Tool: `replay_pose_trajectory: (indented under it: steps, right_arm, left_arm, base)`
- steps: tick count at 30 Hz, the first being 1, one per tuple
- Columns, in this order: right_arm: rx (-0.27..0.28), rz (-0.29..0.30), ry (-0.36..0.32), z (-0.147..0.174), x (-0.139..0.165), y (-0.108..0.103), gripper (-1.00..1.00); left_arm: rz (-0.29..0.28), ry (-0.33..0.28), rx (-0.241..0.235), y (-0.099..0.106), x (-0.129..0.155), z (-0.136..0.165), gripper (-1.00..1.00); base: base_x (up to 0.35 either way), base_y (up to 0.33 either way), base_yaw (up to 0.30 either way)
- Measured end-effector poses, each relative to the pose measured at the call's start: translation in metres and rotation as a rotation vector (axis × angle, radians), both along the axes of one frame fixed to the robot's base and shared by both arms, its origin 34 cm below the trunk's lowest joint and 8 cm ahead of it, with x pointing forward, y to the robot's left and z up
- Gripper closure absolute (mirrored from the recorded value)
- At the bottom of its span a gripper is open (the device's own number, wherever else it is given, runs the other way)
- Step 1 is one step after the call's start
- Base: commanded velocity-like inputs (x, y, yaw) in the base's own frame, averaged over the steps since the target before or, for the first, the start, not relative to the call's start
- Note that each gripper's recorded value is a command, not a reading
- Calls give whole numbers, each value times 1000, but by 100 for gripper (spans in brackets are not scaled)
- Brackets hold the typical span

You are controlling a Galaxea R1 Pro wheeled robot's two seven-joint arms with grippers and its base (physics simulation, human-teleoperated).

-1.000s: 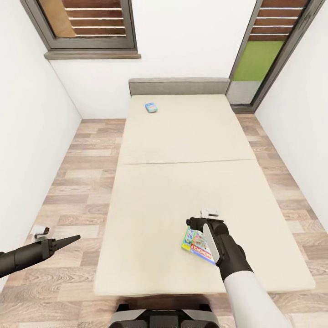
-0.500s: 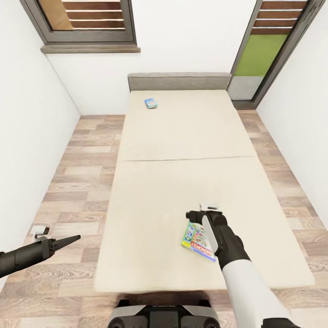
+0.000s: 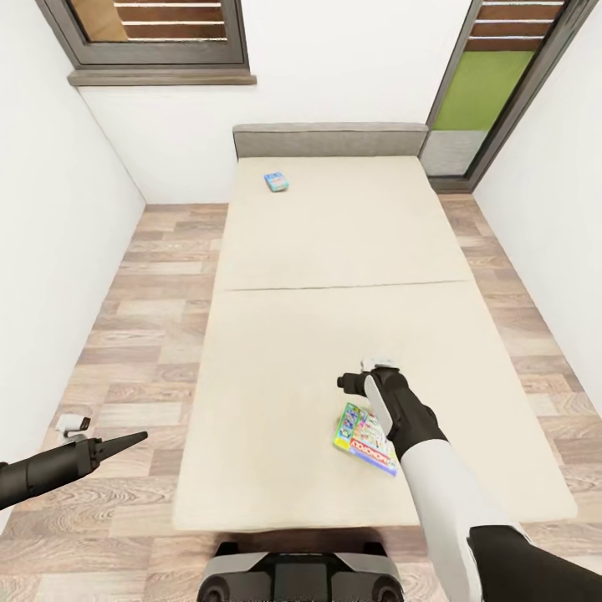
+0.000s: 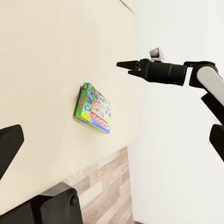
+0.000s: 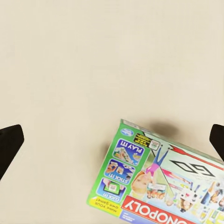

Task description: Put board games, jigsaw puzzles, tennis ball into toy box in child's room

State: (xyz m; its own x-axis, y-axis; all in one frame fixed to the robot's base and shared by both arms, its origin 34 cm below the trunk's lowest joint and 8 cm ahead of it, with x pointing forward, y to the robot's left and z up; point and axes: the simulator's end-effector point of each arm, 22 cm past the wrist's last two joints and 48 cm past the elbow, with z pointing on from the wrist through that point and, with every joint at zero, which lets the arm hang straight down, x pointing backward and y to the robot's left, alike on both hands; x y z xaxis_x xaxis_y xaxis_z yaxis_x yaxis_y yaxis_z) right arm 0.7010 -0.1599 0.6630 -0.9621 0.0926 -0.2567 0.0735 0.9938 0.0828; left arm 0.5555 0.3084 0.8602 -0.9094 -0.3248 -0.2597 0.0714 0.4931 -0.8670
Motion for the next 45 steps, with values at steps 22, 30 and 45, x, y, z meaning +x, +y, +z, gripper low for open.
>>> replay_pose_trajectory:
  steps: [22, 30, 45]
  right_arm:
    - [0, 11, 76, -32, -21, 3, -100]
    - [-2, 13, 89, -39, -26, 3, -100]
    - [-6, 13, 88, -48, -23, 2, -100]
  left_arm:
    - [0, 36, 2, 1, -5, -16, -100]
    - [-1, 49, 4, 1, -8, -22, -100]
    - [-1, 73, 4, 1, -12, -33, -100]
  base:
    - [0, 0, 0]
    - [0, 0, 0]
    - [0, 0, 0]
